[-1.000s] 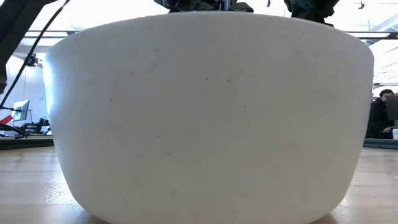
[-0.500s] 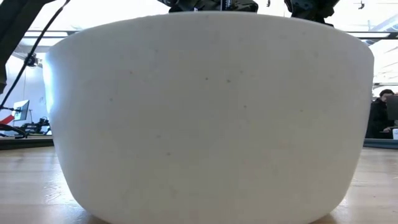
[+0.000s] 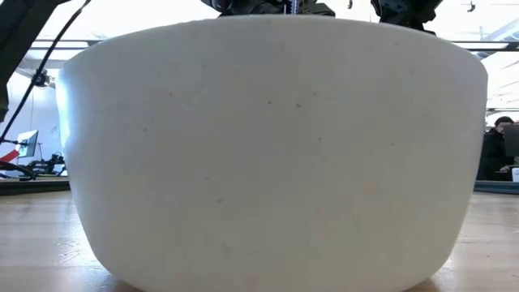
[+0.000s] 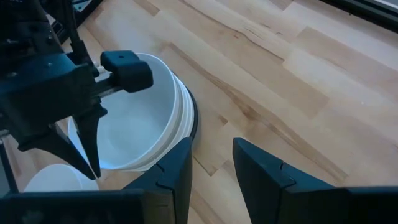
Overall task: Nest bowls inside each other
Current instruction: Stack the white bowl on the gray bowl
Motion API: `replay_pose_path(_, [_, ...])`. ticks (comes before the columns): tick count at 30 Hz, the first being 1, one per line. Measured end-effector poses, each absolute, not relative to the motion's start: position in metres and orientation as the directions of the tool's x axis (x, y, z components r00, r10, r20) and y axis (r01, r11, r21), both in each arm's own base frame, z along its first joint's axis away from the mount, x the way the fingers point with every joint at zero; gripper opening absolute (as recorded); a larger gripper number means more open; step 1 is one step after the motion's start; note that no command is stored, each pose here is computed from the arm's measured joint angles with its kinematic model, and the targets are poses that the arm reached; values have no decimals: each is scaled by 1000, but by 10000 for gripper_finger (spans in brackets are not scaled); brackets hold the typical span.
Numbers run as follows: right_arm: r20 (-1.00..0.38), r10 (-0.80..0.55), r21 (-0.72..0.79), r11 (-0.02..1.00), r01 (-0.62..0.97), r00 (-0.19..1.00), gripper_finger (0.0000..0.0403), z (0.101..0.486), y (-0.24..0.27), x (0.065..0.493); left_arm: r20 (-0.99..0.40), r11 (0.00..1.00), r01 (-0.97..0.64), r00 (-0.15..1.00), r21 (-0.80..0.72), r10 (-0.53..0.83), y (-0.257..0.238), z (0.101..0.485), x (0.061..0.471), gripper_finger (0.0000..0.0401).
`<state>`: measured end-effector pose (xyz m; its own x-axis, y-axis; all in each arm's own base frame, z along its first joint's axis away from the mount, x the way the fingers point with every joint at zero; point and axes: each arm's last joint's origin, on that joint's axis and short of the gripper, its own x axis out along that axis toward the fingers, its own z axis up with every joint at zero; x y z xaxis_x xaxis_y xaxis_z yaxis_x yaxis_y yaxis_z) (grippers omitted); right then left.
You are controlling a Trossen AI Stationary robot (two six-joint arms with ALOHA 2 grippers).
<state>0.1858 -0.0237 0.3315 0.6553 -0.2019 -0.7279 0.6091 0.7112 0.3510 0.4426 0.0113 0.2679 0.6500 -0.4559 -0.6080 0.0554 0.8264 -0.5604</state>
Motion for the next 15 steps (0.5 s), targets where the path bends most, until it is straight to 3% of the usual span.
replay_pose_path(15, [-727, -202, 354, 708, 611, 656, 112, 332, -24, 186, -600, 820, 36, 663, -571, -447, 14, 278, 438, 0])
